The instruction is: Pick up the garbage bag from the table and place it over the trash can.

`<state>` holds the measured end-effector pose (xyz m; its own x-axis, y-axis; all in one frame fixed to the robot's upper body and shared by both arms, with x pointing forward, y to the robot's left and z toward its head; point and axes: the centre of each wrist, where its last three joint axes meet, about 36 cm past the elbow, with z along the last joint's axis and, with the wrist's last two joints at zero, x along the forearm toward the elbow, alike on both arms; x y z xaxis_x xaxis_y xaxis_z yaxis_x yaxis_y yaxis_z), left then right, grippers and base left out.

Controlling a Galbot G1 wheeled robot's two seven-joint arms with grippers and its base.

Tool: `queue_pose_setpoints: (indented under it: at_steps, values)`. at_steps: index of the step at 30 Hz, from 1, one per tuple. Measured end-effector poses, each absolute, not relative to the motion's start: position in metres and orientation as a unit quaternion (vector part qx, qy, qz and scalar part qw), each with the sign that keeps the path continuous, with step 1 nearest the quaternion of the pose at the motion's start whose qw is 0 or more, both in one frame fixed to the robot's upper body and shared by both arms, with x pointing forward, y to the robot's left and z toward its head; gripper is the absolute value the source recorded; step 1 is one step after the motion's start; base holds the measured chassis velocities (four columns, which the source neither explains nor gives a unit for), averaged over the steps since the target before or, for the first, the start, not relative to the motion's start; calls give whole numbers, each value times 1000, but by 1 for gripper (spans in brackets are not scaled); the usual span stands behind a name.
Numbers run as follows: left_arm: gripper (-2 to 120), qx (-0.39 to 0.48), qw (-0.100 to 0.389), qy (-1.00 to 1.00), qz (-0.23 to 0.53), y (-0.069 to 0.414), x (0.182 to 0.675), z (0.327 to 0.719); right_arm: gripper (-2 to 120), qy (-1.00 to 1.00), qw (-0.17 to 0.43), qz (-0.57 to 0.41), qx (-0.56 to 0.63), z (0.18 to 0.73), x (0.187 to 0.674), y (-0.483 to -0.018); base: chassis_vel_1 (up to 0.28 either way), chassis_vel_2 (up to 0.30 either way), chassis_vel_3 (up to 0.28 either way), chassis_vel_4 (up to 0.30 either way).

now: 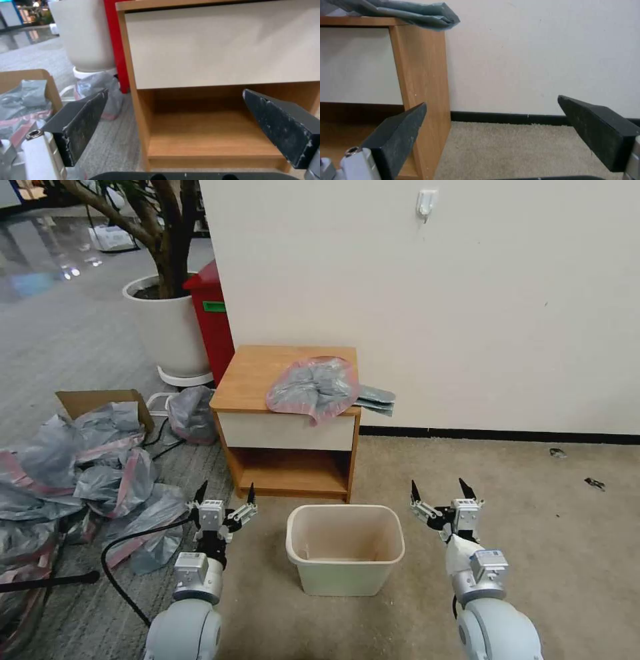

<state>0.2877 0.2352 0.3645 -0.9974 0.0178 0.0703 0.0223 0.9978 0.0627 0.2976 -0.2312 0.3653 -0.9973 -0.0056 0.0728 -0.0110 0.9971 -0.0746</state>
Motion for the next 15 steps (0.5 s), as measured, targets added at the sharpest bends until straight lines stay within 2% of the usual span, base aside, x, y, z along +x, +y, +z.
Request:
queue_pose_setpoints:
  at_steps: [4, 7, 9, 15]
  values:
    - [100, -31, 27, -999, -15, 249, 255, 364, 100, -999, 26, 29, 4, 366, 285, -226, 0, 0, 0, 0]
    - [100, -56, 14, -998, 2, 264, 220, 367, 100, -1000, -5, -1, 0, 371, 247, -208, 0, 0, 0, 0]
    - [100, -67, 5, -998, 6, 268, 211, 367, 100, -1000, -22, -17, -6, 376, 229, -199, 0, 0, 0, 0]
    - [100, -73, -8, -997, 7, 271, 208, 363, 100, -999, -32, -27, -2, 375, 218, -194, 0, 0, 0, 0]
